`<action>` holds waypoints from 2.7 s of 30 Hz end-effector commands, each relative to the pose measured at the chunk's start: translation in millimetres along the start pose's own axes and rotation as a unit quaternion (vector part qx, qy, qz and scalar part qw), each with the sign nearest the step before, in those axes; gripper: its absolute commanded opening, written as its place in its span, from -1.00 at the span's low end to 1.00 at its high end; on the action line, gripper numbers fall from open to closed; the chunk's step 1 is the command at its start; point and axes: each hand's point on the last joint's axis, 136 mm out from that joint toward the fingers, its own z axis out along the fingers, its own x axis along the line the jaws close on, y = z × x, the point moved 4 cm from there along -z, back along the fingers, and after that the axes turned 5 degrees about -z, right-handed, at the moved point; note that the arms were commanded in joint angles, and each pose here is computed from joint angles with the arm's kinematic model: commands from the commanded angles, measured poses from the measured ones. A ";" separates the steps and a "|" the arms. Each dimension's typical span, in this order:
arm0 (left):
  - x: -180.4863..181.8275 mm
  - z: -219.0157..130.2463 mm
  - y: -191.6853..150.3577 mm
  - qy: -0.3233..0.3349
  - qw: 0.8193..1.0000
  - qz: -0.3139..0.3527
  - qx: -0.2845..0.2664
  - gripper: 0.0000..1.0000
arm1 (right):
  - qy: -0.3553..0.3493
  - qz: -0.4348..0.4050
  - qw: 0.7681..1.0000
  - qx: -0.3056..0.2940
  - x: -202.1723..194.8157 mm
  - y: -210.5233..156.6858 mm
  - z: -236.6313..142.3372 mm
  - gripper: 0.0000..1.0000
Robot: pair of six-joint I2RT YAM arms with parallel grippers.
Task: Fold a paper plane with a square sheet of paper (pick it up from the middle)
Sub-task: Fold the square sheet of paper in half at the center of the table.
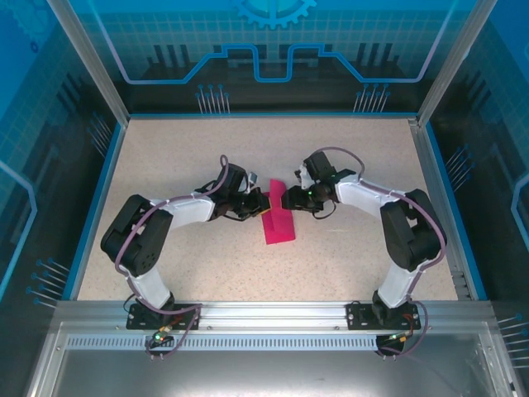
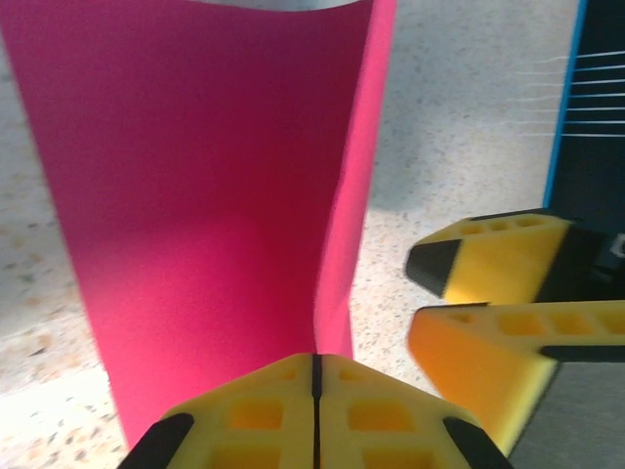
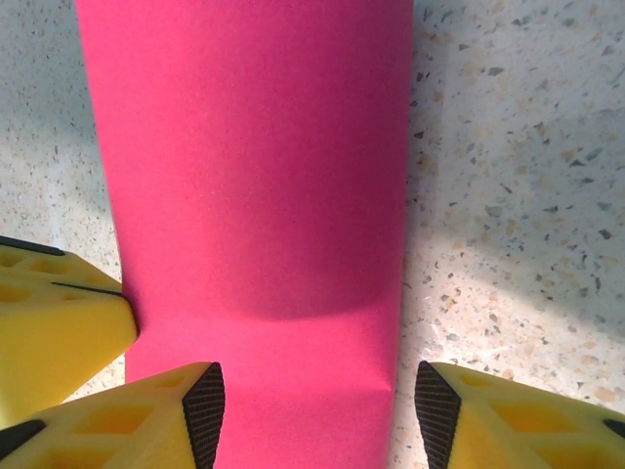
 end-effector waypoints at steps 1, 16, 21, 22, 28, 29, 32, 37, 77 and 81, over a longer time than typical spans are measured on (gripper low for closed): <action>-14.0 -0.4 -4.5 -0.047 0.999 0.011 0.010 -0.84 | 0.046 0.016 0.998 -0.027 2.3 7.4 -13.5 0.15; -37.3 -6.7 -8.6 -0.080 0.997 0.007 0.018 -0.86 | -0.022 0.090 0.995 -0.034 -39.8 -10.6 -22.6 -0.05; -52.5 4.9 -13.6 -0.090 0.995 0.015 0.025 -0.88 | -0.028 0.086 0.996 -0.010 -37.4 -21.9 -10.8 -0.25; -53.7 8.8 -14.6 -0.089 0.996 0.016 0.026 -0.88 | -0.024 0.082 0.996 -0.008 -34.2 -22.9 -9.3 -0.25; -43.3 29.6 -14.1 -0.078 0.996 -0.010 0.036 -0.89 | -0.022 0.085 0.996 0.001 -33.0 -27.2 -5.2 -0.24; -39.5 32.1 -14.1 -0.074 0.996 -0.017 0.036 -0.89 | -0.030 0.087 0.996 -0.003 -35.3 -27.5 -7.1 -0.24; -33.0 34.5 -14.0 -0.068 0.997 -0.033 0.030 -0.89 | -0.052 0.092 0.994 -0.016 -41.0 -26.7 -14.8 -0.23; -36.1 26.0 -12.0 -0.060 0.998 -0.026 0.015 -0.90 | -0.063 0.085 0.994 -0.008 -43.6 -30.8 -15.4 -0.22; 45.3 7.1 -15.5 0.158 0.986 -0.044 -0.035 -0.86 | -0.047 -0.083 0.992 0.082 0.0 -6.8 39.8 0.27; 44.0 7.6 -12.8 0.158 0.986 -0.039 -0.035 -0.80 | -0.054 -0.077 0.992 0.089 -2.4 -6.7 44.2 0.22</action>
